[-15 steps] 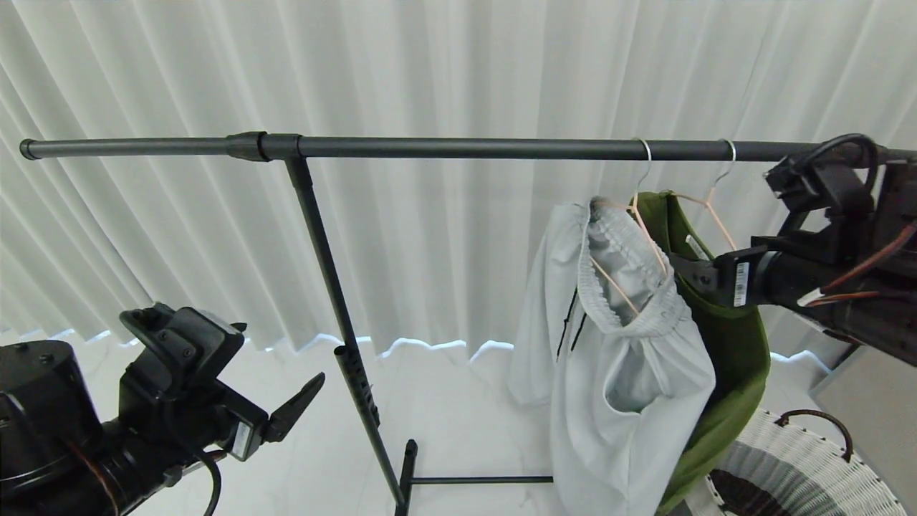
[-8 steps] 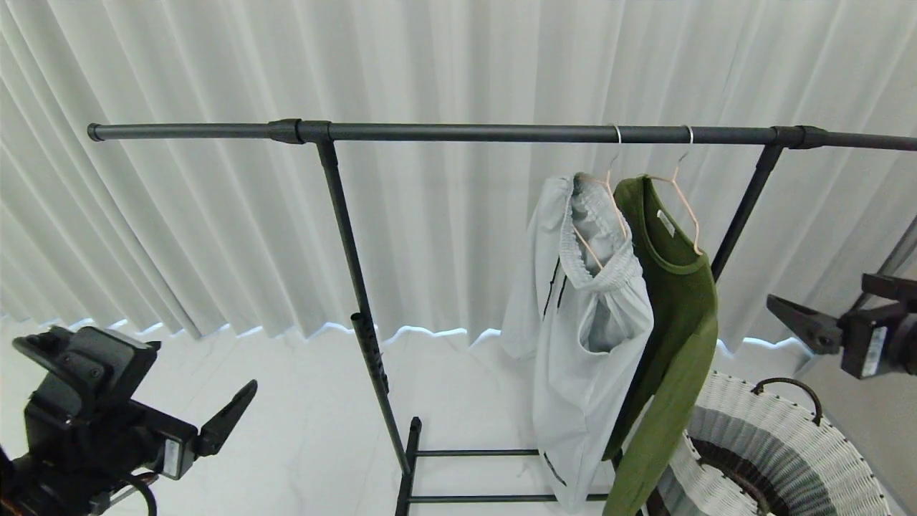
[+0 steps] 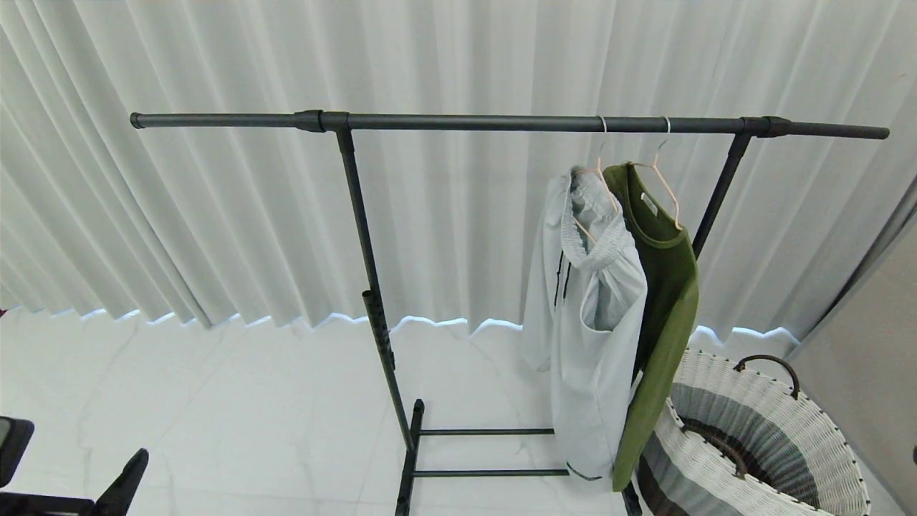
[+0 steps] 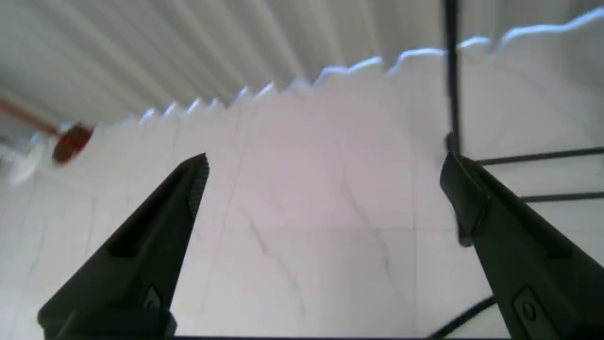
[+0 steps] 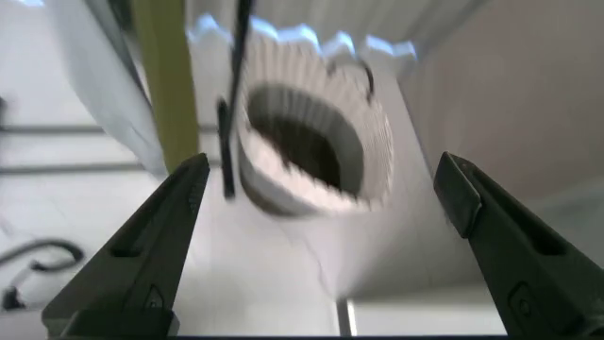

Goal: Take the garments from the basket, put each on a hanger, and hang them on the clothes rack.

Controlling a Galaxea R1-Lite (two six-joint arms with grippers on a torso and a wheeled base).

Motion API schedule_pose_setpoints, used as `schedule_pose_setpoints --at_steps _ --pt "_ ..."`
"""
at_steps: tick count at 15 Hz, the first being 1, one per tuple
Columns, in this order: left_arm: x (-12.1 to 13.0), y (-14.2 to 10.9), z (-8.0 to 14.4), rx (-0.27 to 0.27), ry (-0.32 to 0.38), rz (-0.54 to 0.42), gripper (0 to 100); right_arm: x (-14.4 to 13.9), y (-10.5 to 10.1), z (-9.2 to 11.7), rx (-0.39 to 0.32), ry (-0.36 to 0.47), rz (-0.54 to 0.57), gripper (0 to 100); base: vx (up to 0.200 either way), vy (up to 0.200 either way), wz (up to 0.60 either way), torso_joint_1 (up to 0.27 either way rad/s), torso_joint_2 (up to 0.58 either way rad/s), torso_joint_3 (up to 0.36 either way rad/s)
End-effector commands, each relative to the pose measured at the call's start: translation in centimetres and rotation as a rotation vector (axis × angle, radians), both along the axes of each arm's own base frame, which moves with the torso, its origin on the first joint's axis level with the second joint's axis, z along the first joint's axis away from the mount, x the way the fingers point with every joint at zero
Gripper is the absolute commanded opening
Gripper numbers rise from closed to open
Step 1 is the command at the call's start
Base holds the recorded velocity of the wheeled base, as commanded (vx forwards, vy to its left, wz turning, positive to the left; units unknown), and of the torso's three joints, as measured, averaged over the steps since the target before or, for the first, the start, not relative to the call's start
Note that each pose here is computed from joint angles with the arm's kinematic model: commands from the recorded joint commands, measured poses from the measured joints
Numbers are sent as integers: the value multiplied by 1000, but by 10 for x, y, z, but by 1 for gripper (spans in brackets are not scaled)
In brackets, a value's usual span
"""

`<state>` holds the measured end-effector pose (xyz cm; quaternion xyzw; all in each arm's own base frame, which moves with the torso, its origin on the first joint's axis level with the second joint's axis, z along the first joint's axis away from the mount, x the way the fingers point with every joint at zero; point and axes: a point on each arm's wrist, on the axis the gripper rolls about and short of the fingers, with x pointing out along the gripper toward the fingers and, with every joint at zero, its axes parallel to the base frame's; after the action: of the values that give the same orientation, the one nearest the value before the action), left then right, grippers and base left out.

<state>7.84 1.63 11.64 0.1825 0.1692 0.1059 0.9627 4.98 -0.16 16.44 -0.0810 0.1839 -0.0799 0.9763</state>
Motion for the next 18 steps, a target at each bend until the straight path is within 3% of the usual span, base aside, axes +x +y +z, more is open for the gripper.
schedule_pose_setpoints --at_steps 1,3,4,5,7,8,12,14,15,16,18 --pt "-49 -7 -4 -23 -155 64 100 -53 -5 -40 0 -37 -82 100 0 0 0 0 0 0" --pt "-69 -13 -12 -24 -215 2 100 -68 -5 -55 -5 -48 -111 100 0 0 0 0 0 0" --pt "-87 -17 -28 -24 -227 -28 100 -77 -5 -71 -25 -79 -201 100 0 0 0 0 0 0" --pt "-94 -19 -33 -23 -250 -40 100 -82 -5 -74 -9 -150 -208 100 0 0 0 0 0 0" --pt "-94 -18 -32 -28 -263 -19 100 -82 -5 -76 25 -182 -214 100 0 0 0 0 0 0" --pt "-95 -16 -33 -16 -262 63 100 -80 -5 -77 38 -209 -224 100 0 0 0 0 0 0" --pt "-95 -16 -33 -29 -267 68 100 -80 -6 -77 17 -210 -259 100 0 0 0 0 0 0" --pt "-94 -19 -32 -35 -261 -62 100 -80 -6 -77 16 -216 -259 100 0 0 0 0 0 0" --pt "-93 -22 -34 -72 -250 -261 100 -79 -6 -78 19 -252 -233 100 0 0 0 0 0 0" --pt "-93 -24 -35 -87 -244 -337 100 -81 -6 -81 29 -304 -144 100 0 0 0 0 0 0" --pt "-93 -25 -35 -105 -240 -394 100 -76 -3 -83 47 -368 -40 100 0 0 0 0 0 0"
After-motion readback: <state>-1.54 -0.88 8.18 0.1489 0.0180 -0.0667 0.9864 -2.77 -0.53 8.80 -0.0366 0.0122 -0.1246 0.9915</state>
